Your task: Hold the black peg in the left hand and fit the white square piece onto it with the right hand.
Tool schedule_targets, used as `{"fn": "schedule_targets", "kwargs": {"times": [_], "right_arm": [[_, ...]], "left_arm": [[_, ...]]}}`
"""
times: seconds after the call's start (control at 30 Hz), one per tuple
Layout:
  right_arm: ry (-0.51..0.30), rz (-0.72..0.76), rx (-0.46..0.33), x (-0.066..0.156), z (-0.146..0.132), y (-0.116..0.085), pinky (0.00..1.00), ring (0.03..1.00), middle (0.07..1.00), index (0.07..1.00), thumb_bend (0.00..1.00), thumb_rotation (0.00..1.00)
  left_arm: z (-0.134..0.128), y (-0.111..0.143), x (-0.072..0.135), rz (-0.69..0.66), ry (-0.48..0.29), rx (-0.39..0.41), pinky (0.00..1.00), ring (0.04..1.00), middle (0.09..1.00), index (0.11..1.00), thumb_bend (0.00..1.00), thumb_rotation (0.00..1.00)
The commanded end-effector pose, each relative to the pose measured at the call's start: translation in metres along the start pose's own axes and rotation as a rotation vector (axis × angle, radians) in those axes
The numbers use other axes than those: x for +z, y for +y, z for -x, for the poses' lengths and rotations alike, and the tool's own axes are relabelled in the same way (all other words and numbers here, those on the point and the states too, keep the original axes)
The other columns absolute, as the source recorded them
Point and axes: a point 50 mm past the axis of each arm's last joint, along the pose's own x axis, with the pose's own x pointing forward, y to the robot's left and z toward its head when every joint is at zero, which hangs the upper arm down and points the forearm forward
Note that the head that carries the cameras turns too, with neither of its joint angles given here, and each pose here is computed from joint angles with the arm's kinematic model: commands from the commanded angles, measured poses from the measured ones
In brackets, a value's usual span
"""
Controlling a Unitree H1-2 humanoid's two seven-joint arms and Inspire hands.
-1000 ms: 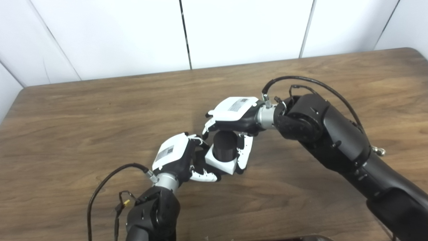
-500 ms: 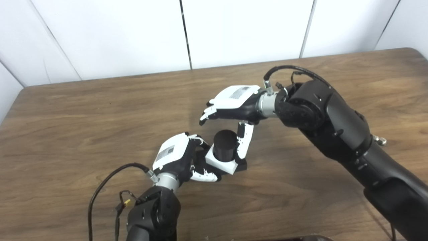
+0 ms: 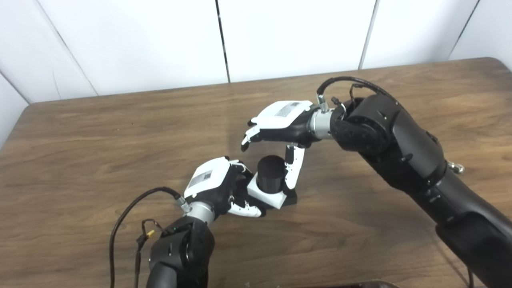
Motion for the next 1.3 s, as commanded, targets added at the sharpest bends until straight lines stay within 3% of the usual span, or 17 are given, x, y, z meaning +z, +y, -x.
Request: {"fn": "schedule_targets", "kwargs": {"times": [0.0, 0.2, 0.57, 0.8, 1.07, 1.27], "right_arm": [[0.007, 0.033, -0.085, -0.001, 0.009, -0.026, 1.00, 1.000, 0.923, 0.857, 1.00, 0.38], [0.011, 0.033, -0.093, -0.003, 0.009, -0.026, 1.00, 1.000, 0.918, 0.855, 1.00, 0.39], [0.008, 0.030, -0.104, -0.004, 0.007, -0.026, 1.00, 1.000, 0.916, 0.853, 1.00, 0.40], [0.018, 0.027, -0.101, -0.007, 0.008, -0.027, 1.00, 1.000, 0.919, 0.848, 1.00, 0.40], [0.033, 0.004, -0.136, -0.012, 0.012, -0.030, 1.00, 1.000, 0.917, 0.857, 1.00, 0.39], [0.051, 0.001, -0.164, -0.019, 0.019, -0.036, 1.00, 1.000, 0.917, 0.878, 1.00, 0.39]], "left_arm": [[-0.001, -0.009, -0.001, -0.013, 0.009, -0.100, 1.00, 1.000, 0.930, 0.869, 0.98, 0.35], [0.000, 0.000, -0.004, -0.045, -0.003, -0.139, 1.00, 1.000, 0.993, 0.989, 1.00, 0.41], [0.002, 0.013, -0.005, -0.091, -0.017, -0.128, 1.00, 1.000, 1.000, 1.000, 1.00, 0.43], [0.011, 0.025, 0.000, -0.134, -0.003, 0.018, 1.00, 1.000, 0.997, 1.000, 1.00, 0.44], [0.019, 0.057, 0.010, -0.110, -0.011, 0.158, 1.00, 1.000, 0.979, 0.976, 1.00, 0.44], [0.027, 0.089, 0.016, -0.069, -0.009, 0.200, 1.00, 1.000, 0.955, 0.947, 1.00, 0.45]]}}
